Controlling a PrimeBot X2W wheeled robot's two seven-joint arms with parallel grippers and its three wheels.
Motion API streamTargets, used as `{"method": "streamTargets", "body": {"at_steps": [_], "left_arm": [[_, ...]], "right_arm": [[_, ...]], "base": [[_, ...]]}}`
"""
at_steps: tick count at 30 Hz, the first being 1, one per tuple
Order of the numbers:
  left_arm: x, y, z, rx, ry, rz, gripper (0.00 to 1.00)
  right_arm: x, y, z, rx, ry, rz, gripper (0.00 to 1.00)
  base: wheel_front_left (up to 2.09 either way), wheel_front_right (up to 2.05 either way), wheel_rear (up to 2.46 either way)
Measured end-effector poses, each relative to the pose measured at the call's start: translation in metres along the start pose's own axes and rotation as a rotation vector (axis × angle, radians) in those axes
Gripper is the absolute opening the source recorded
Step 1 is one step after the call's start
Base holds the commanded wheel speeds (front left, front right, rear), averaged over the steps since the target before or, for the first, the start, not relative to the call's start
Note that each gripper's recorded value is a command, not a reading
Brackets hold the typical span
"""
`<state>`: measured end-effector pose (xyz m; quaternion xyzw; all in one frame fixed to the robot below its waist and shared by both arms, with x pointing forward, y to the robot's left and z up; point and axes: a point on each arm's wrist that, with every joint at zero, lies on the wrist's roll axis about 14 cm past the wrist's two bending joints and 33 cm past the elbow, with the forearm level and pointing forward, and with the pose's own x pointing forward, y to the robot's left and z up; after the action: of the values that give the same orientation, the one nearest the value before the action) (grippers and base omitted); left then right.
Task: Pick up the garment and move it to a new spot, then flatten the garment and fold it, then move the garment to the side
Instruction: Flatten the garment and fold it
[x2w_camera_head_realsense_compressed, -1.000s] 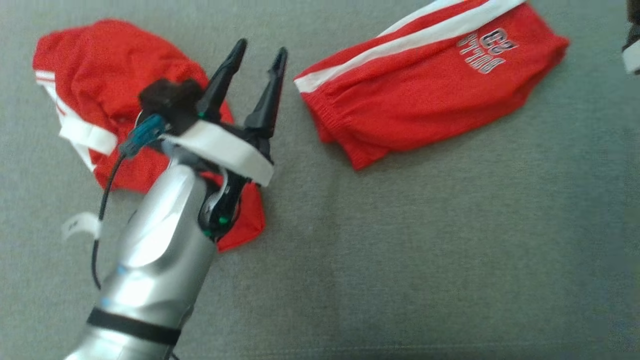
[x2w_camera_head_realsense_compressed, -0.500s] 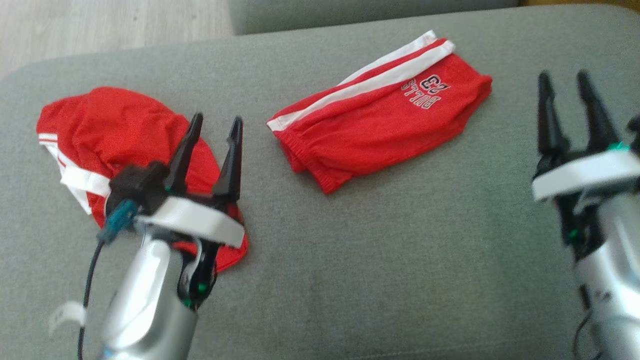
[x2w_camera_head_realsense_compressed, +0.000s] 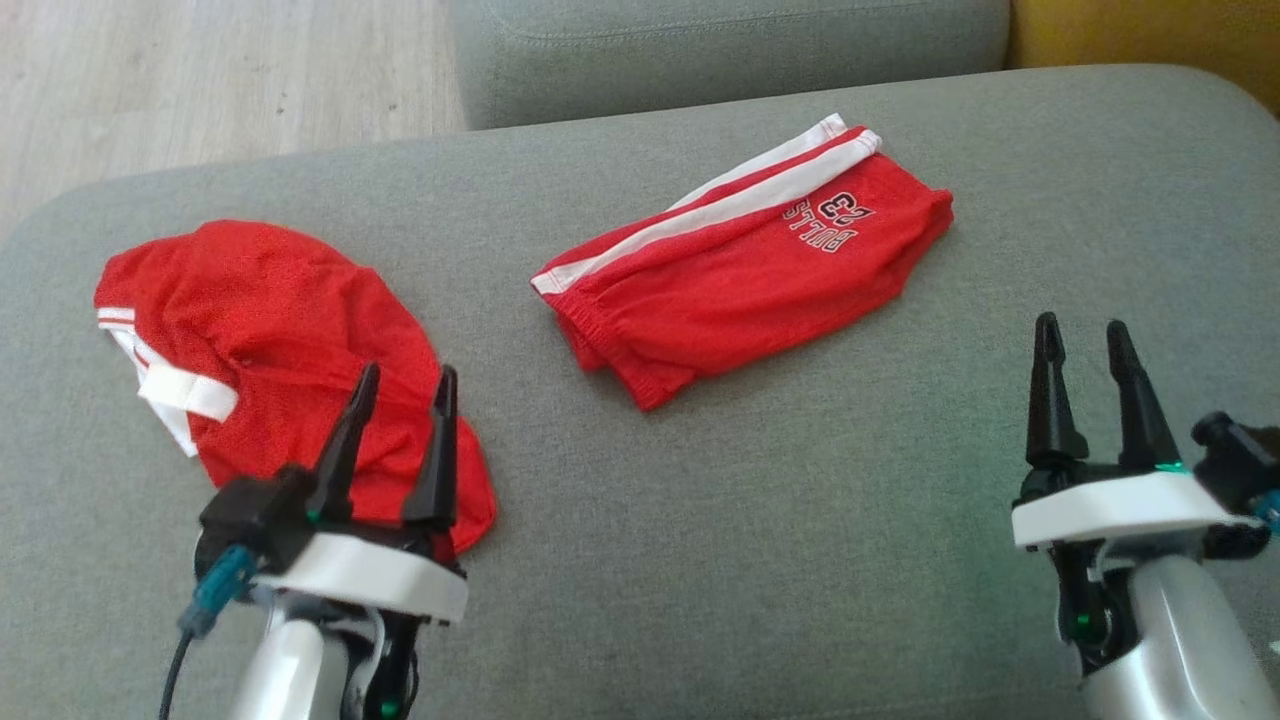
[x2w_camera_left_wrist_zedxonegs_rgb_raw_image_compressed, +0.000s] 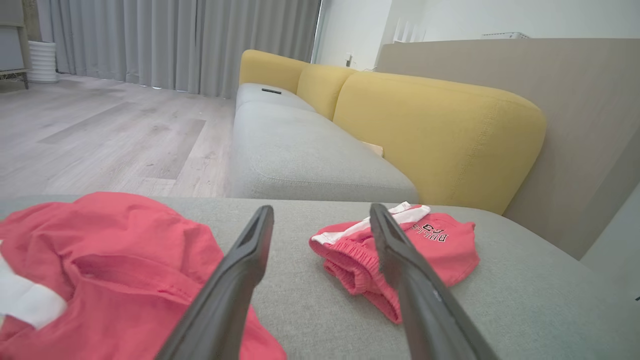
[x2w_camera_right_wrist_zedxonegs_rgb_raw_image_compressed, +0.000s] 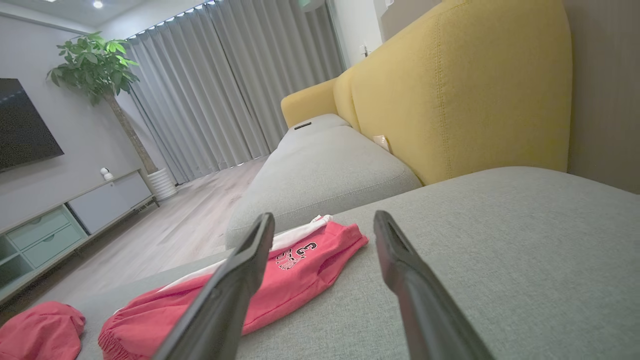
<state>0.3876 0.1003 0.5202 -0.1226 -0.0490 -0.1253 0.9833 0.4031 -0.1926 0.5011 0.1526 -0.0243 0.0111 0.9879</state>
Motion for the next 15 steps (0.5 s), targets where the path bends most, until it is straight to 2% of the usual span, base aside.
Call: {"method": "streamTargets", "body": {"at_steps": [9, 15], "left_arm": [[-0.007, -0.002, -0.009, -0.011, 0.026, 0.011, 1.0], [0.001, 0.003, -0.015, -0.013, 0.04, 0.015, 1.0]], "right_arm": [[-0.003, 0.001, -0.003, -0.022, 0.003, -0.005, 1.0], [0.011, -0.007, -0.023, 0.005, 0.094, -0.039, 1.0]], "base": [[0.0, 0.0, 0.0], [0.0, 0.0, 0.0]]}}
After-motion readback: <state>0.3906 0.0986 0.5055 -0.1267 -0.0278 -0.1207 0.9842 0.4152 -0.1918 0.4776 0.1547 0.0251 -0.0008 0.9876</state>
